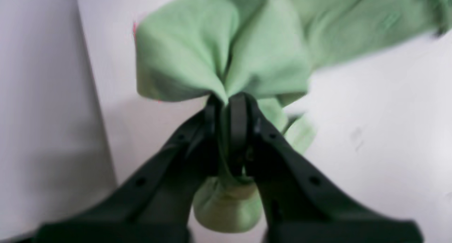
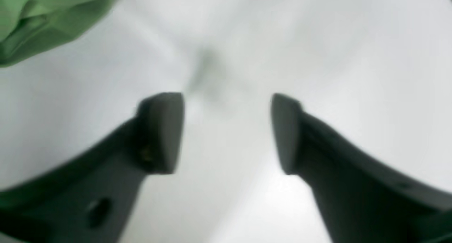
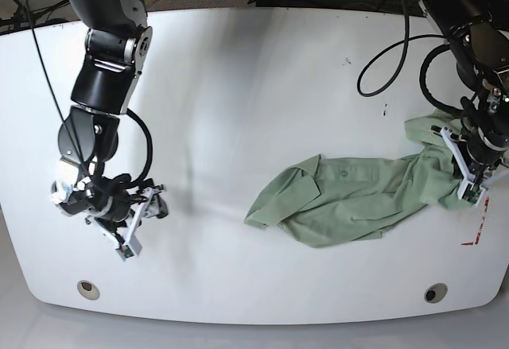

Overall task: Fold the T-shirt properly
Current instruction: 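Grasp the bunched shirt end with the right gripper and pull it out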

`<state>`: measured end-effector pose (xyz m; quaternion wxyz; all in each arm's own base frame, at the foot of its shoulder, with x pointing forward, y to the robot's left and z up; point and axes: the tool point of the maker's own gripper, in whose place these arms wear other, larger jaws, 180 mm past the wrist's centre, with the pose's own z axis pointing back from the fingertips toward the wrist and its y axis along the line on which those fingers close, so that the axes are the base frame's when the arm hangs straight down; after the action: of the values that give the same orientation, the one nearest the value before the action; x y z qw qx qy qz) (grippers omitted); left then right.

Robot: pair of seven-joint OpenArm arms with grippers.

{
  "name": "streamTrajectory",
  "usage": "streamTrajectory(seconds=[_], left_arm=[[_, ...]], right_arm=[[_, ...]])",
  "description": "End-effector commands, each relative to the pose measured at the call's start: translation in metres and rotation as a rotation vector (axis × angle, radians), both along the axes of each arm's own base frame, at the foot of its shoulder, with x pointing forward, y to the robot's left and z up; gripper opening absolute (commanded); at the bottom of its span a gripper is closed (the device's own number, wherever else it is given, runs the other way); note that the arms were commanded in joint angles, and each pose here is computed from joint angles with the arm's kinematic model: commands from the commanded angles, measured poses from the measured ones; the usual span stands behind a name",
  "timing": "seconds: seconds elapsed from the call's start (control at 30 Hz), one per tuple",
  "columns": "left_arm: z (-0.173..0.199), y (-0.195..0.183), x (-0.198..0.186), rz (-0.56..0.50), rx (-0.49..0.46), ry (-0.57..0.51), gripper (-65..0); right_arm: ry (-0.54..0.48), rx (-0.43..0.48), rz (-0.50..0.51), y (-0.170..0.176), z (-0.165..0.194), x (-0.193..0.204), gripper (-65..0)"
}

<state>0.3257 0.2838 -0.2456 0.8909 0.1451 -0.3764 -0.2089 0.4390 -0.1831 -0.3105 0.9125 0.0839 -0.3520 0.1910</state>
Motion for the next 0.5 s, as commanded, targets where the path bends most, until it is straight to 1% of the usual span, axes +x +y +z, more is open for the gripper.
streamTrajectory(seconds=[0.0, 0.03, 0.07, 0.13, 0.23, 0.37, 0.4, 0.47], left_arm=[[0.007, 0.007, -0.003, -0.009, 0.035, -0.012, -65.0], [0.002, 0.012, -0.009, -0.007, 0.049, 0.01, -65.0], [0.0, 0.015, -0.012, -0.005, 0.06, 0.024, -65.0], [-0.006, 0.022, -0.02, 0.003, 0.075, 0.053, -65.0], [-0.016, 0.034, -0.036, 0.043, 0.072, 0.087, -65.0], [-0.02, 0.041, -0.043, 0.069, 0.072, 0.101, -64.7], [-0.02, 0.041, -0.044, 0.071, 0.071, 0.101, -64.7], [-0.021, 0.041, -0.043, 0.071, 0.071, 0.102, -64.6]], right_arm=[[-0.072, 0.062, 0.014, 0.018, 0.018, 0.019, -18.9], [-0.062, 0.091, 0.025, 0.03, 0.013, 0.02, -16.6], [-0.064, 0.113, 0.035, 0.04, 0.015, 0.024, -16.0], [-0.058, 0.153, 0.056, 0.061, 0.015, 0.027, -16.2], [-0.059, 0.203, 0.086, 0.089, 0.016, 0.028, -16.2], [-0.132, 0.304, 0.115, 0.13, 0.03, 0.035, -16.2], [-0.139, 0.309, 0.118, 0.136, 0.03, 0.035, -16.2], [-0.108, 0.298, 0.131, 0.151, 0.02, 0.033, -16.0]])
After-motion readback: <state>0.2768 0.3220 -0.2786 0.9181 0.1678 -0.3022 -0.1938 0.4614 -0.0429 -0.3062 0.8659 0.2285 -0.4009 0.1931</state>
